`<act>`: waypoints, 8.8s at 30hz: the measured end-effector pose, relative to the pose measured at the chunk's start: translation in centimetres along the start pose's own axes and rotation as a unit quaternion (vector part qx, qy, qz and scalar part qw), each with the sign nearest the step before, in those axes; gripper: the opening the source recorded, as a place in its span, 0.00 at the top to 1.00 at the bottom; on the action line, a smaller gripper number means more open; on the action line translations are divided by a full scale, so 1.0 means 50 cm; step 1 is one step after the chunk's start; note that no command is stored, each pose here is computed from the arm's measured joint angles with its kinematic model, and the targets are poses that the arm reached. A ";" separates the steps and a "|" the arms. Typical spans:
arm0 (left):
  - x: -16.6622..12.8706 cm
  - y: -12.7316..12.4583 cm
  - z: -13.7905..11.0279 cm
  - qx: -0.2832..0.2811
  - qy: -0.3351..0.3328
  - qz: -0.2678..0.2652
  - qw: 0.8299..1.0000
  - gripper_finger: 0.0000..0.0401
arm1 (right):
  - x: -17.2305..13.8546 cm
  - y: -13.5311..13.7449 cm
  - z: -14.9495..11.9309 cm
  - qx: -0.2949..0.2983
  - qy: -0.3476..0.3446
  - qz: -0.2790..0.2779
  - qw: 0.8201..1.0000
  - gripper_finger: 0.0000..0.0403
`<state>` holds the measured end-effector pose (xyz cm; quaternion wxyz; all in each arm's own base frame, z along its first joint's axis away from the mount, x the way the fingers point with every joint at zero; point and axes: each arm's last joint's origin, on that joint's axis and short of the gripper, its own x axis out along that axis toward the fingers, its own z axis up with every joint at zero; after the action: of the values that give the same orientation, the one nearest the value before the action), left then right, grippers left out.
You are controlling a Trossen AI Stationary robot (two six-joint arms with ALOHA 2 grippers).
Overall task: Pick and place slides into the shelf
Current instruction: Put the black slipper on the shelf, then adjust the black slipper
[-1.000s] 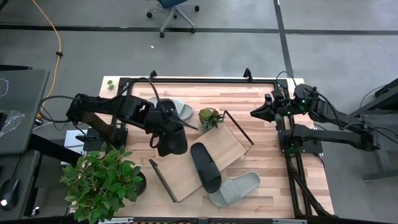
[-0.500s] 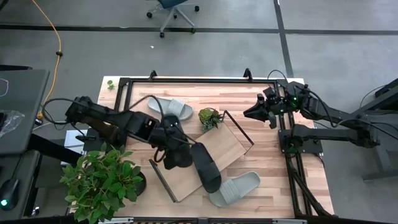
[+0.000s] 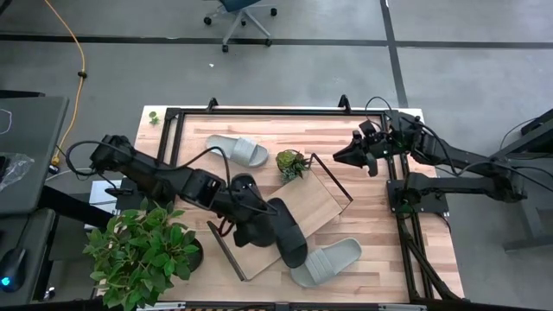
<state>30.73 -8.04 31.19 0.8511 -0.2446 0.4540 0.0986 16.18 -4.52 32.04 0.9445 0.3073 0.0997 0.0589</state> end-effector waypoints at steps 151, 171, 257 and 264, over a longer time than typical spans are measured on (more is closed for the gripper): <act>0.091 -0.053 -0.105 -0.218 0.056 -0.022 0.974 0.77 | 0.010 0.003 0.002 -0.091 0.020 0.061 0.994 0.83; 0.094 -0.042 -0.089 -0.116 0.001 0.002 0.993 0.78 | 0.010 0.003 0.002 -0.088 0.020 0.061 0.994 0.83; -0.178 0.086 -0.046 0.340 -0.110 -0.002 0.934 0.78 | 0.374 0.131 -0.209 0.004 0.365 -0.137 0.921 0.93; -0.195 0.091 -0.051 0.360 -0.114 -0.007 0.926 0.78 | 0.393 0.116 -0.207 0.039 0.329 -0.226 0.916 0.93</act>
<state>21.57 -4.87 36.49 0.9286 0.0879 0.3570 -0.0504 32.69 9.42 24.32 0.8338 0.2761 0.4739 -0.0625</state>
